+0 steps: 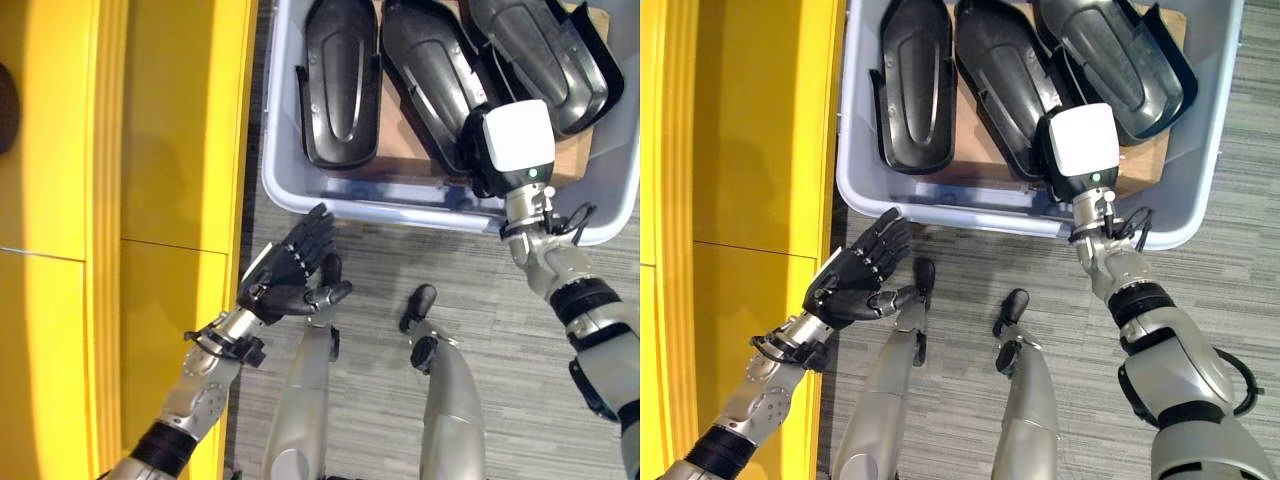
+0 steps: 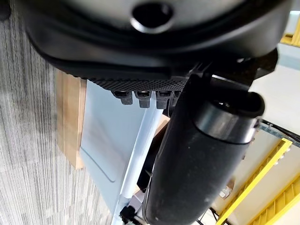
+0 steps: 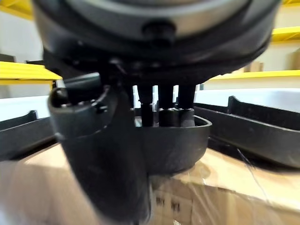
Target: Move parts from the plastic box to the shelf.
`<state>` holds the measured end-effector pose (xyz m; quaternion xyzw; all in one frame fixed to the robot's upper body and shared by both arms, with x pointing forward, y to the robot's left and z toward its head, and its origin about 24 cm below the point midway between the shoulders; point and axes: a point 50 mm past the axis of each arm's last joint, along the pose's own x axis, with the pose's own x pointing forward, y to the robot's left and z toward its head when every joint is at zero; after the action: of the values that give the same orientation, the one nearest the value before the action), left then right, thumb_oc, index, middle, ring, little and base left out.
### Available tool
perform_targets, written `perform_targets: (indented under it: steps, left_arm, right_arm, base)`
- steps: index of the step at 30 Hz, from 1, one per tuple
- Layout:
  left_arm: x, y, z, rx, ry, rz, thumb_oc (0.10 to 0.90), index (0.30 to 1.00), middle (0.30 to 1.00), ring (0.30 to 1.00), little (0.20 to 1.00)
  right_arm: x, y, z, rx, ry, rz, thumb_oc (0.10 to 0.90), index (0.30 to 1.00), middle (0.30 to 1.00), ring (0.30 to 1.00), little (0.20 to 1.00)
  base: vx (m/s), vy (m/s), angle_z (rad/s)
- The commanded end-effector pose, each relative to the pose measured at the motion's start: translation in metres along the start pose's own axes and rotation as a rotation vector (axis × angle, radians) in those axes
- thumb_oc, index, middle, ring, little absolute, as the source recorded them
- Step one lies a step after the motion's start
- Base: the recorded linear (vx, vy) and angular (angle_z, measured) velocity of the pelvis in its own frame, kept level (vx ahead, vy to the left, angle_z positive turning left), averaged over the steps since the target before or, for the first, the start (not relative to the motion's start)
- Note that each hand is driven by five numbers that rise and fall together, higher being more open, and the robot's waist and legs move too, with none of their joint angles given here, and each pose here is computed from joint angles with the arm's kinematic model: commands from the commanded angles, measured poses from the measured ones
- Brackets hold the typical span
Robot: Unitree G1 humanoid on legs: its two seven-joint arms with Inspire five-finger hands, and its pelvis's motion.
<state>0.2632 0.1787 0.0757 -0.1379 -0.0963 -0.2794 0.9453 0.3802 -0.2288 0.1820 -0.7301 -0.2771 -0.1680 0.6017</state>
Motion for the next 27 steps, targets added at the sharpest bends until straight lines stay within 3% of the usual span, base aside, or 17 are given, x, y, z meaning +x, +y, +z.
perform_targets:
  steps: [1,5,11,27]
  left_arm:
    - [0.005,-0.011,0.031,0.026,-0.192,-0.059,0.900,1.000,1.000,1.000,1.000]
    - [-0.001,-0.004,0.035,0.029,-0.197,-0.038,0.900,1.000,1.000,1.000,1.000]
    - [-0.011,0.001,0.033,0.055,-0.167,-0.005,0.900,1.000,1.000,1.000,1.000]
    - [-0.044,0.002,0.009,-0.032,-0.099,0.026,0.900,1.000,1.000,1.000,1.000]
  right_arm:
    - [-0.037,0.020,-0.001,0.002,-0.122,0.095,0.400,0.300,0.300,0.300,0.300]
    - [-0.018,-0.012,0.024,0.117,-0.229,-0.032,0.400,0.300,0.300,0.300,0.300]
    - [-0.022,-0.030,0.039,0.210,-0.256,-0.055,0.400,0.300,0.300,0.300,0.300]
    - [-0.071,-0.016,0.042,0.488,-0.034,-0.053,0.400,0.300,0.300,0.300,0.300]
  base:
    - [-0.01,-0.007,-0.10]
    - [-0.01,0.020,-0.11]
    - [0.05,0.011,-0.04]
    - [0.15,0.007,-0.03]
